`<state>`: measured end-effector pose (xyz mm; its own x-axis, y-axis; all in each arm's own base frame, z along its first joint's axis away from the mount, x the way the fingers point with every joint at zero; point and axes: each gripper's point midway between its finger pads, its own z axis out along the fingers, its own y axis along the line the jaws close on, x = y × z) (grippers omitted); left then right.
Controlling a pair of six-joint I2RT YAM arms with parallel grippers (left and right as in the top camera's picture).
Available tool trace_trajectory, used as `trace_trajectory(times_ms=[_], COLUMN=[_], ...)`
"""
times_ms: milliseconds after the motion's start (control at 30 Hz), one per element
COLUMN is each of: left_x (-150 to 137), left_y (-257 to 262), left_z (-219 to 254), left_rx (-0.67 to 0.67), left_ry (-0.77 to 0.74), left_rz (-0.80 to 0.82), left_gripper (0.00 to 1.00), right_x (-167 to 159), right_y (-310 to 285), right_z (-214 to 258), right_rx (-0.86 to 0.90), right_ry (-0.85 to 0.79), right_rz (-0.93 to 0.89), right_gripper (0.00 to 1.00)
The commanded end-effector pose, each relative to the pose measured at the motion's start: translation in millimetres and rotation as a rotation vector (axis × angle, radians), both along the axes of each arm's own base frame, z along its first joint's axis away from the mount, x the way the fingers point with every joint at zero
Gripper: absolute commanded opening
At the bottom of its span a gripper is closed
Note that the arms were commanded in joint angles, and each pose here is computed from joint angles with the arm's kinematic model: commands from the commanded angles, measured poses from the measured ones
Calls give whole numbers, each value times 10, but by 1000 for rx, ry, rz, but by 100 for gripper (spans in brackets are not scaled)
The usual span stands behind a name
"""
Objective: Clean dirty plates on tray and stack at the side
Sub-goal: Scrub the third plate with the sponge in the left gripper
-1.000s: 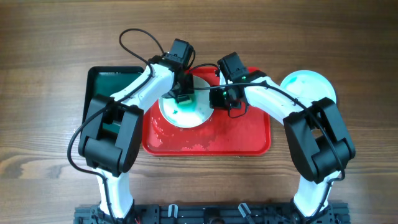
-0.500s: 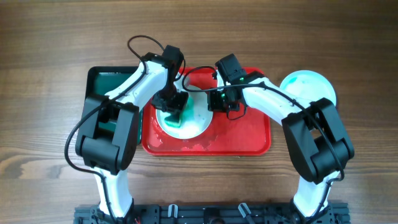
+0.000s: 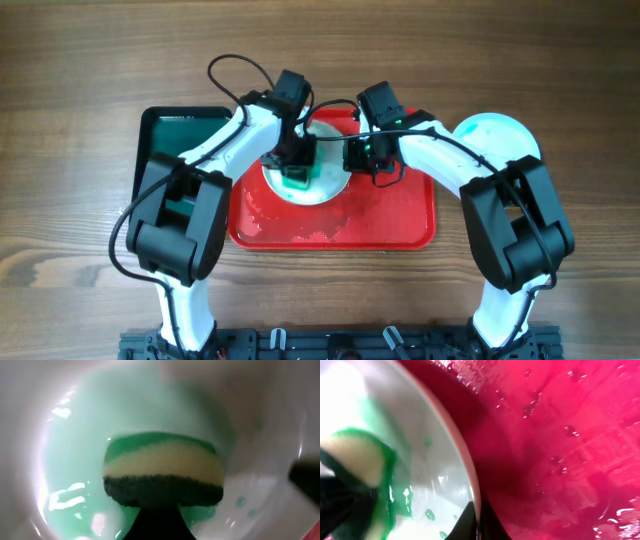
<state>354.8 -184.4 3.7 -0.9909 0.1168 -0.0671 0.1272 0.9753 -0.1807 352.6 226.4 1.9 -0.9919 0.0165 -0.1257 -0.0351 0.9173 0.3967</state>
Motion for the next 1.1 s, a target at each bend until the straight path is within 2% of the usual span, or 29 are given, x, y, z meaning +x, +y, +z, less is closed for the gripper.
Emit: trace_trajectory(times_ms=[0,100,167,300,467,533,600,700,767,833,900,933,1000,1067], left_x=[206,331,261,99,-191,-307,-353,-191,-2,206,464,527,549,480], left_y=[174,520,723,811,270,-45,-238,-431,-455,-289,275,498,851,921], left_z=[-322,-260,-188,-86,-170,-107,-17,120,174,102,-84,-112,-109,-115], left_rx=[131,281,366,416,146,-54,-196,-378,-441,-370,-91,18,195,239], left_ry=[-65,-163,-168,-118,117,210,261,235,168,90,-24,-78,-149,-136], left_rz=[317,507,620,616,317,204,161,130,116,177,433,505,610,622], left_gripper=[4,4,4,4,4,4,4,4,4,4,4,4,4,4], right_x=[-119,-116,-123,-132,-128,-136,-135,-187,-198,-197,-198,-202,-203,-201], right_y=[201,202,199,235,238,246,246,278,279,280,281,285,289,290], right_z=[-13,-19,-61,-113,-112,-113,-129,-204,-227,-227,-226,-223,-221,-221], right_rx=[49,51,47,65,66,75,76,101,107,106,107,110,112,112], right_ry=[35,41,51,63,62,85,94,136,147,142,140,141,141,140], right_rz=[50,36,33,40,40,2,-12,-11,-10,-2,3,6,9,9], right_gripper=[4,4,4,4,4,4,4,4,4,4,4,4,4,4])
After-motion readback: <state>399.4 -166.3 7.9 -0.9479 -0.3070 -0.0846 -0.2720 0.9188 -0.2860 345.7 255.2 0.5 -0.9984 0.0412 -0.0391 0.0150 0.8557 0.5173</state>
